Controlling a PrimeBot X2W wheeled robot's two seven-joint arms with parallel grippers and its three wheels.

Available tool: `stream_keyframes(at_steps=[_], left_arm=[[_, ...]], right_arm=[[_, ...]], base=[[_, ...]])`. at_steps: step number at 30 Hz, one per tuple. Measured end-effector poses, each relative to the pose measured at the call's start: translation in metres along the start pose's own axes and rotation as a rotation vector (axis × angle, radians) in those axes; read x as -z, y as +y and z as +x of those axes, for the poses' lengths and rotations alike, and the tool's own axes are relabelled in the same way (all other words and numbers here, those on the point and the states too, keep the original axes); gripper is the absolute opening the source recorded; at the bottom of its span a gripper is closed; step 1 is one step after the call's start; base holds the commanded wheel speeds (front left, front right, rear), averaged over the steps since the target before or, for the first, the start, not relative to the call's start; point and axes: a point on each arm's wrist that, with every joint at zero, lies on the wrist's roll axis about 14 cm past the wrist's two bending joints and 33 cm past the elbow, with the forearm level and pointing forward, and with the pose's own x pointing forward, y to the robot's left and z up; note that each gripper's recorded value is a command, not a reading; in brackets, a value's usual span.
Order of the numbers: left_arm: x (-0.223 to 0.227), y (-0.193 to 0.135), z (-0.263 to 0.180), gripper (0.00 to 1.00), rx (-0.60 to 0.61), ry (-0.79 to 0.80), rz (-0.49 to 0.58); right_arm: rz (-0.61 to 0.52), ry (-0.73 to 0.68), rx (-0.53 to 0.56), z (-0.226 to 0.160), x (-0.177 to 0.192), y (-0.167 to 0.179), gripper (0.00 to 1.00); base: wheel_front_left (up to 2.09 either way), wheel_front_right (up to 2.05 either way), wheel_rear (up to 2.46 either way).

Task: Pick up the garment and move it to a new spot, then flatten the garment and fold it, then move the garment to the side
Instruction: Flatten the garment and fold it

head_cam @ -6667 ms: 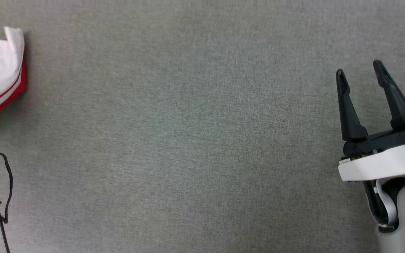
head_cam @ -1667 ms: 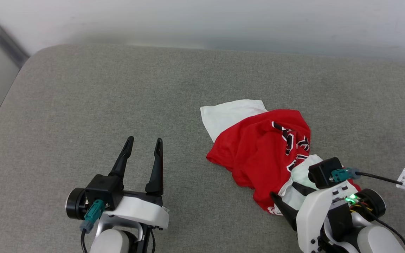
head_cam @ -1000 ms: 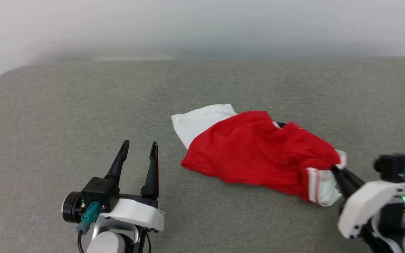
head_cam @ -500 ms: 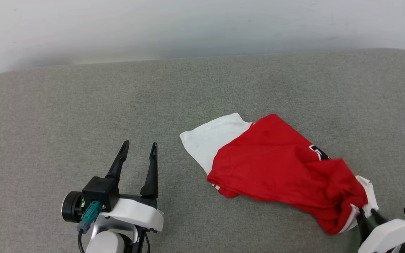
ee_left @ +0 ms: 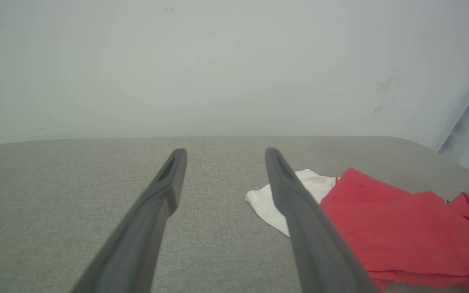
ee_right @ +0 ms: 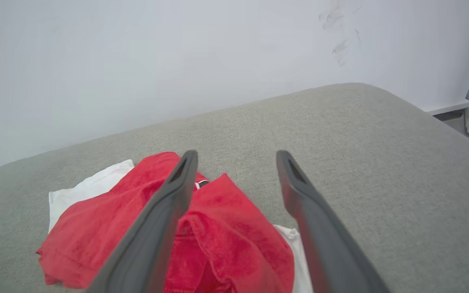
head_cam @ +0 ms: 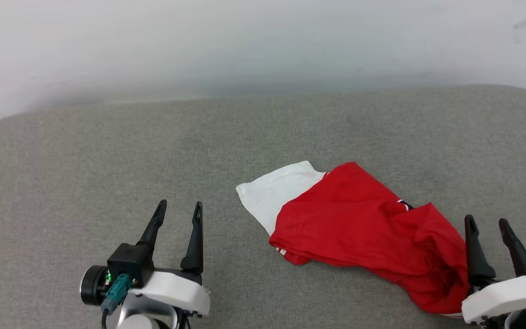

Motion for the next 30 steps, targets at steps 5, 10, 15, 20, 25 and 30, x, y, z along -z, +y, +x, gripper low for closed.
stream_keyframes(at_steps=[5,10,15,20,25,30], left_arm=[[-0.003,-0.001,-0.012,1.00,-0.006,-0.002,0.001],[-0.005,-0.003,-0.015,1.00,0.004,-0.008,0.009],[-0.005,-0.005,-0.015,1.00,0.010,-0.005,0.010],[0.000,-0.004,-0.012,1.00,0.010,0.007,0.006],[0.002,-0.001,-0.004,1.00,0.004,0.008,0.002],[0.007,0.006,0.004,1.00,-0.012,0.015,0.001]], right_arm=[[-0.069,0.000,-0.086,-0.015,-0.010,0.027,1.00],[-0.092,0.047,-0.141,-0.032,-0.007,0.046,1.00],[-0.087,0.248,-0.186,-0.044,0.025,0.055,1.00],[-0.135,0.466,-0.262,-0.046,0.053,0.065,1.00],[-0.252,0.614,-0.373,-0.036,0.069,0.083,1.00],[-0.368,0.714,-0.457,-0.023,0.087,0.091,1.00]], base=[[0.00,0.00,0.00],[0.00,0.00,0.00],[0.00,0.00,0.00],[0.00,0.00,0.00],[0.00,0.00,0.00],[0.00,0.00,0.00]])
